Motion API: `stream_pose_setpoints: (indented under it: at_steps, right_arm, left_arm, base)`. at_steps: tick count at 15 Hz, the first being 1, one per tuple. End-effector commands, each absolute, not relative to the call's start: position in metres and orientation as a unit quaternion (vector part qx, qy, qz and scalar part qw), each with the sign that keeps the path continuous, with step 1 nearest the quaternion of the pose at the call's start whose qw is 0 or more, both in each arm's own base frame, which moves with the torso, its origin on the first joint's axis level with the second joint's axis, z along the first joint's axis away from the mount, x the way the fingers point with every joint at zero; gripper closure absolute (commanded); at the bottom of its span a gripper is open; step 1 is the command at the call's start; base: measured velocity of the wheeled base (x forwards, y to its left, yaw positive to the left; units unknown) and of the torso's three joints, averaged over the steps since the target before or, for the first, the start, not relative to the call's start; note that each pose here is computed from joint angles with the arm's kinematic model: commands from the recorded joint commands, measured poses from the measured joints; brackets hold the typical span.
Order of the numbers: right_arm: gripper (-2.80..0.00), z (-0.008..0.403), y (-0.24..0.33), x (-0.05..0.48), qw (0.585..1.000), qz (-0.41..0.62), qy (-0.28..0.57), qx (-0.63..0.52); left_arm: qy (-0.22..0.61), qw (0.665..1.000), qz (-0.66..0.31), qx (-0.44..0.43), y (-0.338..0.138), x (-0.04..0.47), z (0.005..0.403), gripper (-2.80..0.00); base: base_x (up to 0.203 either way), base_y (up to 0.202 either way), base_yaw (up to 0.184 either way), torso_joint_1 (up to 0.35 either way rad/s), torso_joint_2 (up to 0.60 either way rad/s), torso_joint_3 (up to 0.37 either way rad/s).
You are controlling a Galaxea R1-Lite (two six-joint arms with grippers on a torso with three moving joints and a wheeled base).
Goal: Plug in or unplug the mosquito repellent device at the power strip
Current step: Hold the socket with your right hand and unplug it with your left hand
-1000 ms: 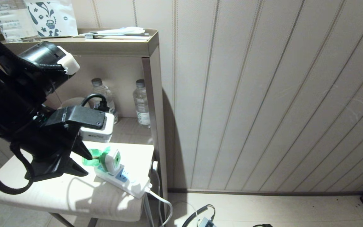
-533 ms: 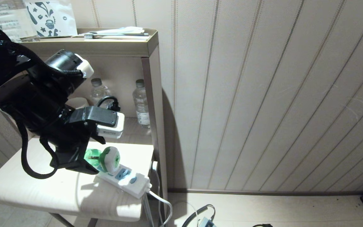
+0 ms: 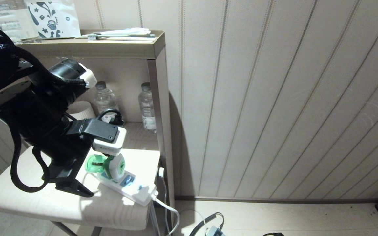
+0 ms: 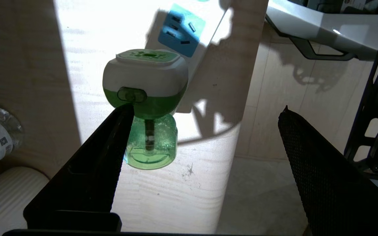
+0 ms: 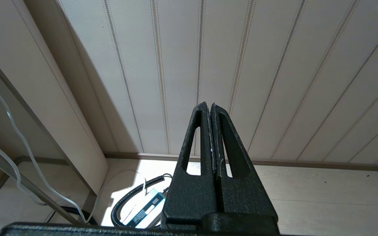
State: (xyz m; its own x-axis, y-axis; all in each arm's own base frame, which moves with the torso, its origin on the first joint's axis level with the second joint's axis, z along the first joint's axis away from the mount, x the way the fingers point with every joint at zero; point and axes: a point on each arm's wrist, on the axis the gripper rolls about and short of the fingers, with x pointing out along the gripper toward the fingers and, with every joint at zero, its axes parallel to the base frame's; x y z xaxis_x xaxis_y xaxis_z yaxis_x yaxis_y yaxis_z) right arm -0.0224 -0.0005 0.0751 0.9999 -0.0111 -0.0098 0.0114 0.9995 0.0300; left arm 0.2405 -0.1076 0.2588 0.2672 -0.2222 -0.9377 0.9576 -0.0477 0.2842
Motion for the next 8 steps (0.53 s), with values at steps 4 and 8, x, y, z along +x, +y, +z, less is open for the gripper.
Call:
stream_pose_setpoints:
  at_steps: [4, 8]
  right_arm:
    - [0.0, 0.075, -0.001, -0.022, 1.0, -0.005, 0.005, 0.015]
    - [0.0, 0.075, -0.001, -0.022, 1.0, -0.005, 0.005, 0.015]
  left_arm:
    - [0.334, 0.603, -0.49, 0.533, -0.116, 0.26, 0.25, -2.8]
    - [0.319, 0.614, -0.483, 0.536, -0.12, 0.27, 0.249, -2.8]
  base:
    - [0.0, 0.0, 0.0, 0.0, 0.0, 0.0]
    - [0.0, 0.0, 0.0, 0.0, 0.0, 0.0]
